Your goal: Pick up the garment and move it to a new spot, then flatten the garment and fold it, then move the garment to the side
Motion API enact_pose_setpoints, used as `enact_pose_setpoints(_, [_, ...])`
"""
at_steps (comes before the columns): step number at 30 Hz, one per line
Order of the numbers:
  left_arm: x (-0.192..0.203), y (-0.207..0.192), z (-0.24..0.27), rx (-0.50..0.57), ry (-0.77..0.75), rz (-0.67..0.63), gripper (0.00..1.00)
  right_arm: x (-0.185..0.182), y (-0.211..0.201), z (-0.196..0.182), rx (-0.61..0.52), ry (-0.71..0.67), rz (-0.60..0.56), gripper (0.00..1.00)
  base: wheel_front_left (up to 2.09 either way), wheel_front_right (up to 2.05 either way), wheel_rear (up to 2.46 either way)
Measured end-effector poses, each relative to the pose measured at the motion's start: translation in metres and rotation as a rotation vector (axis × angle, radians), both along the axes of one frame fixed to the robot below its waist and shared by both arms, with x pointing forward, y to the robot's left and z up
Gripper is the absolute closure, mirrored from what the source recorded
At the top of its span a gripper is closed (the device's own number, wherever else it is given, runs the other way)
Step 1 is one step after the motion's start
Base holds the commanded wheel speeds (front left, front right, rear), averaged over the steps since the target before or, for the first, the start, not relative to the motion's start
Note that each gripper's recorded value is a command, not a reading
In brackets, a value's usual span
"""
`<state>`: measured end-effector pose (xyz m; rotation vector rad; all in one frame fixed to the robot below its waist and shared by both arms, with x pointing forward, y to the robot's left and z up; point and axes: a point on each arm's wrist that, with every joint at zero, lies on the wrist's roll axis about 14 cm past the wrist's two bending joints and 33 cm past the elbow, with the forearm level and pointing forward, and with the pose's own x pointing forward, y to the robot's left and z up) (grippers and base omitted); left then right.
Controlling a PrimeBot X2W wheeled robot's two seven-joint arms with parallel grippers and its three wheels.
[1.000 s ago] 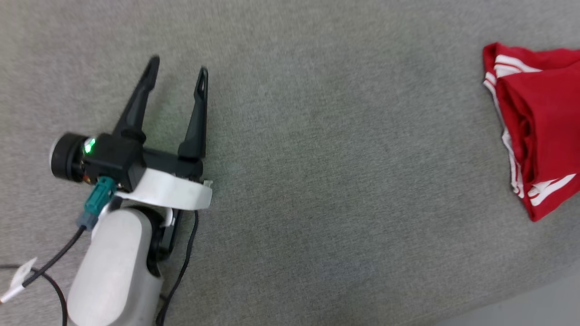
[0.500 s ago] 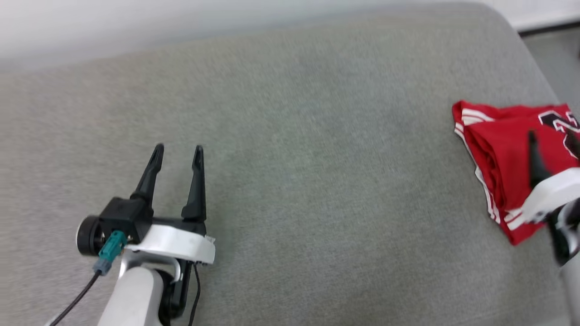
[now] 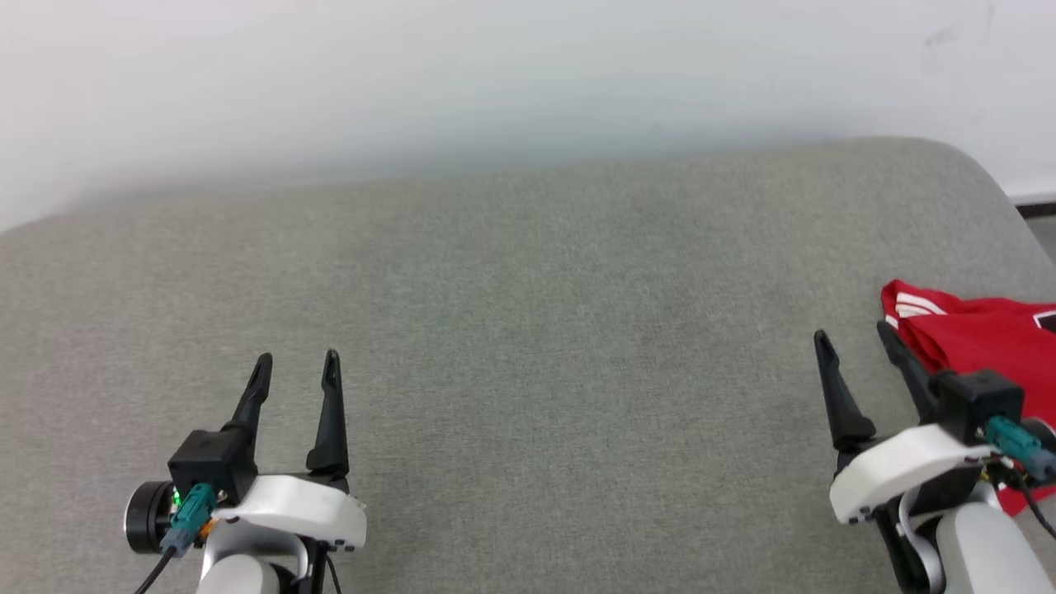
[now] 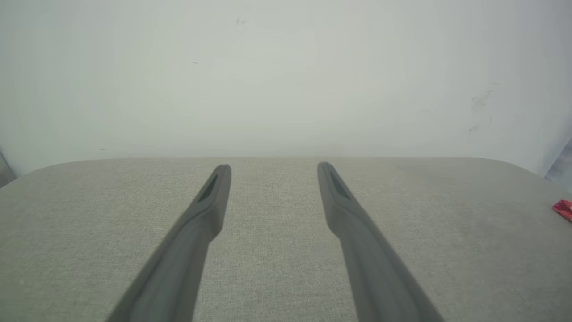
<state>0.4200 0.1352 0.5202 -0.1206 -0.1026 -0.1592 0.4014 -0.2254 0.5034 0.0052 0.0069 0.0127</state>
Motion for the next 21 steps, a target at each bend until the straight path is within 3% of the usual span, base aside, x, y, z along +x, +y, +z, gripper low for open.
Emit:
enact_pose_setpoints(12, [-0.042, 0.022, -0.009, 0.028, 0.030, 0.041, 0.00, -0.054, 0.027, 0.022, 0.032, -0.044, 0.033, 0.00, 0.00, 0.00, 0.00])
enact_pose_setpoints(21, [-0.049, 0.020, -0.012, 0.022, 0.040, 0.034, 0.00, -0.066, 0.026, 0.031, 0.037, -0.062, 0.021, 0.00, 0.00, 0.00, 0.00])
